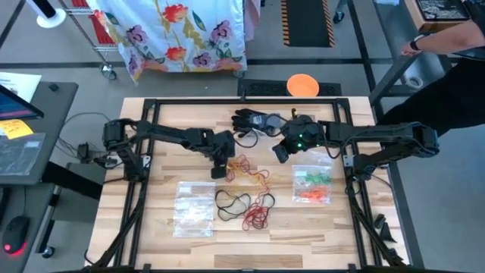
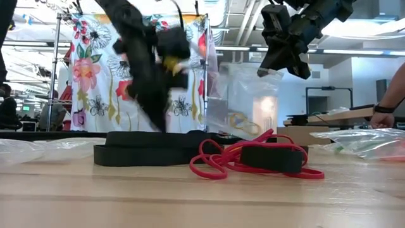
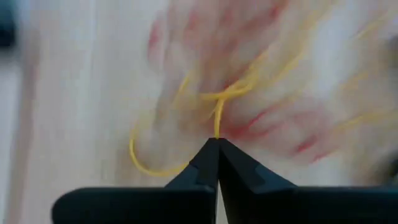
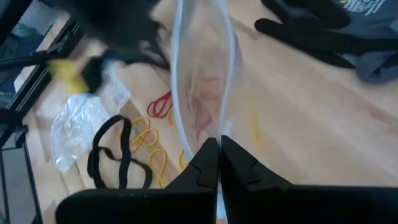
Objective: Sort rubber bands
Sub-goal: Put the yellow rubber band into the transparent zip bag
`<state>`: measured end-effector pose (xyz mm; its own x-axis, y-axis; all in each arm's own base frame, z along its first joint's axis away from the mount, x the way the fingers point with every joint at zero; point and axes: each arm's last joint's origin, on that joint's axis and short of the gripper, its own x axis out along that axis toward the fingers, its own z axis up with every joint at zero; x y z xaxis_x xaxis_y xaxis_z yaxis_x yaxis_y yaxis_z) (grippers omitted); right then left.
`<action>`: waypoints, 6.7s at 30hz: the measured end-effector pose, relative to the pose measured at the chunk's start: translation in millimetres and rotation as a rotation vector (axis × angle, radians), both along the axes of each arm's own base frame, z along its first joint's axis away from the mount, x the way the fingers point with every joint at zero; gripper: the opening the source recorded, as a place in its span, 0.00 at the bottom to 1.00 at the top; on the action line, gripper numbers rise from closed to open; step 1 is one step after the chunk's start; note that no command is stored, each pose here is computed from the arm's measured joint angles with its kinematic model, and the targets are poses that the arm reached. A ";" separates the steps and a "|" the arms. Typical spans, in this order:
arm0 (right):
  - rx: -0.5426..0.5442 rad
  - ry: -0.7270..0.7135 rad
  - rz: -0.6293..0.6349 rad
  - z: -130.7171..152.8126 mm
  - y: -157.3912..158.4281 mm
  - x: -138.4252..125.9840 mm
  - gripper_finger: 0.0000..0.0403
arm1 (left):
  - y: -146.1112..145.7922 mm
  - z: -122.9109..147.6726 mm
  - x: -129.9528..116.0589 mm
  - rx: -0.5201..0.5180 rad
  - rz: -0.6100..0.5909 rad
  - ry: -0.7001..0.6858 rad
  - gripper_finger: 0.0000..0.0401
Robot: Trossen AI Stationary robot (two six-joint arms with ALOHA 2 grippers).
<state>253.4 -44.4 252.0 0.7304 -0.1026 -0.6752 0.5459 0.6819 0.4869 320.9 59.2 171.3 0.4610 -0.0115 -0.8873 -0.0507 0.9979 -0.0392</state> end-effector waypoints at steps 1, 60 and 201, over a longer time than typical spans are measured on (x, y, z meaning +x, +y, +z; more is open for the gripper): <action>0.000 0.003 0.002 -0.2 0.6 -0.1 0.01 | -2.8 14.9 1.9 -0.010 -0.016 -0.062 0.00; 0.075 -0.097 0.132 -10.9 26.5 29.3 0.01 | -40.7 152.3 7.6 -0.034 0.085 -1.047 0.00; 0.082 -0.099 0.171 -10.5 31.0 29.4 0.01 | -40.7 146.0 -4.1 0.073 0.148 -0.862 0.34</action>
